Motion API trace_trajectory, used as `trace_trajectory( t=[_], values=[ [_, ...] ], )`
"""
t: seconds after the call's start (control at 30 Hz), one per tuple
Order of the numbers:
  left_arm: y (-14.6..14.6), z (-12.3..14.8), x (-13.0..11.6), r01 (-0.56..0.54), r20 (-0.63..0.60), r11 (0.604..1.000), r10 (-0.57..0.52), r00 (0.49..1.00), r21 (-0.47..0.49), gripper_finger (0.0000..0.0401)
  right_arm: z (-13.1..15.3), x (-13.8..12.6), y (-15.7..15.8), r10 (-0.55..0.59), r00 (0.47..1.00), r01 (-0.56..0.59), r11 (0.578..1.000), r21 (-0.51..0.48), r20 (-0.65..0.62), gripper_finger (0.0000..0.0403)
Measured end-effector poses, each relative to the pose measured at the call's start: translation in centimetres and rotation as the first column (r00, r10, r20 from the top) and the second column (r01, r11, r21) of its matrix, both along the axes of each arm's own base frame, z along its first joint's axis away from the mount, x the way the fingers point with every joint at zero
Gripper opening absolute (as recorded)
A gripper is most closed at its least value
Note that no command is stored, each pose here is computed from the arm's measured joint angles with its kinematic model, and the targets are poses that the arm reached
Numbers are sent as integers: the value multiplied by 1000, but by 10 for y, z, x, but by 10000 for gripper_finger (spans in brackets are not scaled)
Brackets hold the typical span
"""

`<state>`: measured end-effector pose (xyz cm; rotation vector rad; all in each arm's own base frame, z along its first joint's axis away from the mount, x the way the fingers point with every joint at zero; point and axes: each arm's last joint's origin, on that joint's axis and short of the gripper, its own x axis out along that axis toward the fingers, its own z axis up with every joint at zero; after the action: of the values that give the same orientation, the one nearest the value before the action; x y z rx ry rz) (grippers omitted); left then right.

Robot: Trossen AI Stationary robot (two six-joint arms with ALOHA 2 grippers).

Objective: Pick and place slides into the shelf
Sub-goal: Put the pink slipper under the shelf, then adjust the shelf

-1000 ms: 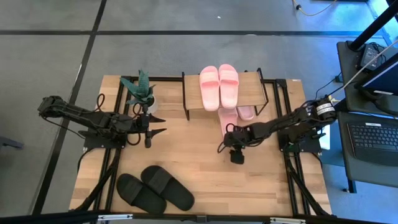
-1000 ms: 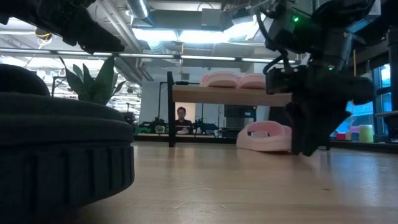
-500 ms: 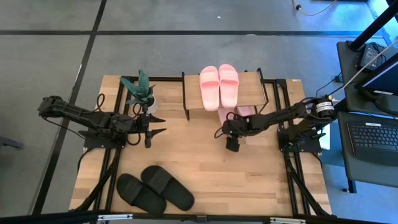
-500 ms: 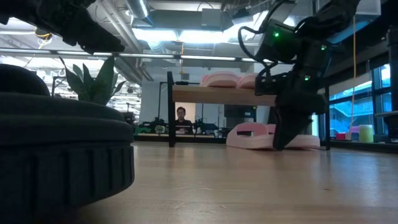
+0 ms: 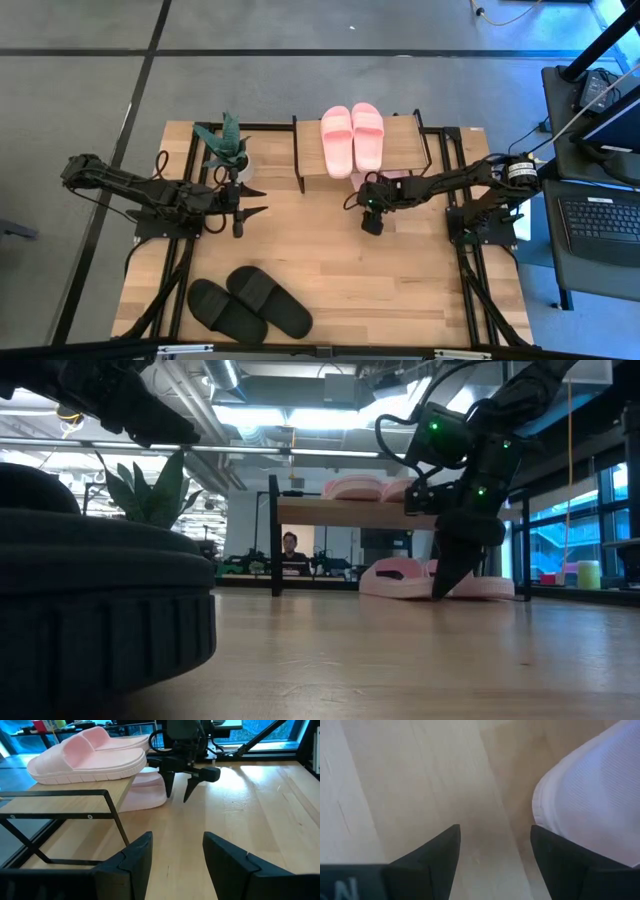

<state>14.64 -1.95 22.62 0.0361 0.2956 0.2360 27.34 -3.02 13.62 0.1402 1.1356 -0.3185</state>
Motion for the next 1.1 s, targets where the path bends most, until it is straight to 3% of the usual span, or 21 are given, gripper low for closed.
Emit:
trace_trajectory(
  t=[0.5,0.67,0.93,1.1],
  values=[
    [0,-1,0,-10,-1,1000,10,1000,-29,166,1,0,-4,-33,999,33,999,-16,11,242],
    [0,-1,0,-10,-7,1000,10,1000,-28,166,3,2,8,15,1000,-16,1000,3,21,242],
    [0,-1,0,-10,-7,1000,10,1000,-28,166,43,28,40,129,976,-131,991,-2,174,242],
    [0,-1,0,-10,-6,1000,10,1000,-28,166,73,48,59,211,922,-218,976,-17,325,242]
  ],
)
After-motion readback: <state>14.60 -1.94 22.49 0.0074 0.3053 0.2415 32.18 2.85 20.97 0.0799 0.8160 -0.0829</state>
